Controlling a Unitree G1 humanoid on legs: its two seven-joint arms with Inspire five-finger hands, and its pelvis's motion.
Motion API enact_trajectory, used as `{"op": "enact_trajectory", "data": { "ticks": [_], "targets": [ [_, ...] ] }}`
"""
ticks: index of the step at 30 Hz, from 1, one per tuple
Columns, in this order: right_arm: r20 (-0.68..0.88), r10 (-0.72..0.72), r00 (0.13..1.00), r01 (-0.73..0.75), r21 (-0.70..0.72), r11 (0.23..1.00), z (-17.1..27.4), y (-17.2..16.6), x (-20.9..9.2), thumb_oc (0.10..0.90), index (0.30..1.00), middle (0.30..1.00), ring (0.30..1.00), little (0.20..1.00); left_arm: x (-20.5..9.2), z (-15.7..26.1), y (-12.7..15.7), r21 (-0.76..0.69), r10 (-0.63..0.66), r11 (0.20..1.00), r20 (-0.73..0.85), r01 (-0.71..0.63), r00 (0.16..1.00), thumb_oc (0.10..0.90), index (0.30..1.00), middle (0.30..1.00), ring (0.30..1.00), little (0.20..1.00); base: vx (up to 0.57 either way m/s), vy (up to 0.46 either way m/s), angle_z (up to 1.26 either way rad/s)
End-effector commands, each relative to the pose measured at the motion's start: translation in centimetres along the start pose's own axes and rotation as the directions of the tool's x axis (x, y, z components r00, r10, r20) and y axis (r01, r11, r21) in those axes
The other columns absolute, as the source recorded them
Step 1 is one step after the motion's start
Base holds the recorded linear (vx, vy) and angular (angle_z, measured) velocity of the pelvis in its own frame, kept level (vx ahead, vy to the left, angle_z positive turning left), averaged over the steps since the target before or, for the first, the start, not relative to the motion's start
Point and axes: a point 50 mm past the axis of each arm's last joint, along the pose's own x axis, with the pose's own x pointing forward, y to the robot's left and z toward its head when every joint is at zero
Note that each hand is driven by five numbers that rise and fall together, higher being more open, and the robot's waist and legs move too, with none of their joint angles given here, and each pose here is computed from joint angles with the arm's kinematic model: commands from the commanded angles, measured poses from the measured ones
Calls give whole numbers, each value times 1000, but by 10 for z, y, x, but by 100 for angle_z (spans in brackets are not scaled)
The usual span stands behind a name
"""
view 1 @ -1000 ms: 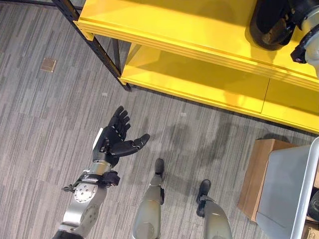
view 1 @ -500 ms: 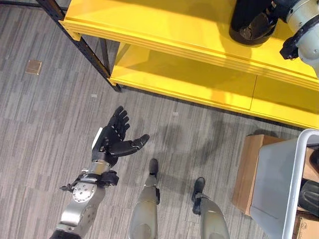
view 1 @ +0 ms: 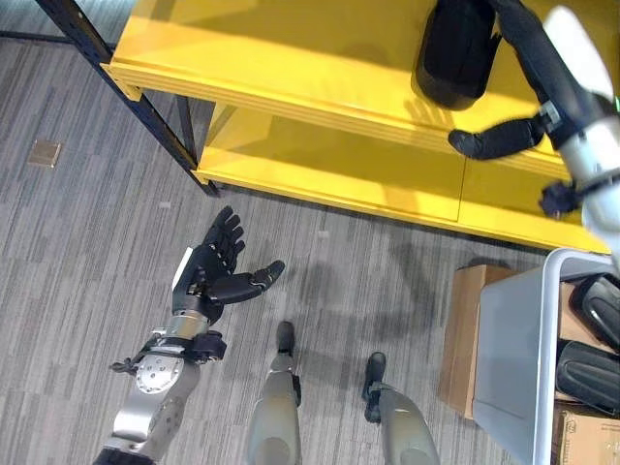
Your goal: Move parts from the plastic box to the shelf.
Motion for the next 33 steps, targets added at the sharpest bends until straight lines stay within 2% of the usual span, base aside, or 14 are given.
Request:
{"op": "enact_trajectory", "data": {
  "ticks": [1,4,5,6,12,13,22,28,33],
  "targets": [
    [91,-121,988,101,199,975,13,-7,-18,900,1000,1000,1000,1000,-4,19,-9,13,-53,999,126,52,991,900,1000,1000,1000,1000,16,35,-2],
    [-18,-131,991,129,368,921,-5,15,-50,900,1000,1000,1000,1000,-10,9,-8,-19,-29,999,92,31,995,900,1000,1000,1000,1000,24,22,-4],
    [-19,-132,991,129,368,921,-5,15,-50,900,1000,1000,1000,1000,-10,9,-8,-18,-30,999,92,32,995,900,1000,1000,1000,1000,33,40,-12],
    [-114,-112,987,152,452,879,-19,31,-71,900,1000,1000,1000,1000,-14,0,-5,-30,-4,1000,63,6,998,900,1000,1000,1000,1000,48,43,-11],
    [-346,-28,938,232,564,793,-46,56,-131,900,1000,1000,1000,1000,-31,-15,6,-27,63,998,1,-63,998,900,1000,1000,1000,1000,61,24,-9],
    [-478,145,866,249,666,703,-67,98,-151,900,1000,1000,1000,1000,-20,-29,-1,8,116,993,-34,-115,993,900,1000,1000,1000,1000,61,47,-14],
    [-456,150,877,201,632,749,-65,96,-145,900,1000,1000,1000,1000,-24,-23,11,57,145,988,-17,-144,989,900,1000,1000,1000,1000,101,72,6],
    [-397,118,910,130,544,829,-67,81,-108,900,1000,1000,1000,1000,-24,-21,14,72,132,989,-25,-130,991,900,1000,1000,1000,1000,31,50,-7],
    [-365,36,930,124,406,905,-70,47,-75,900,1000,1000,1000,1000,-26,-18,14,65,101,993,-34,-98,994,900,1000,1000,1000,1000,6,5,33]
  ]
}}
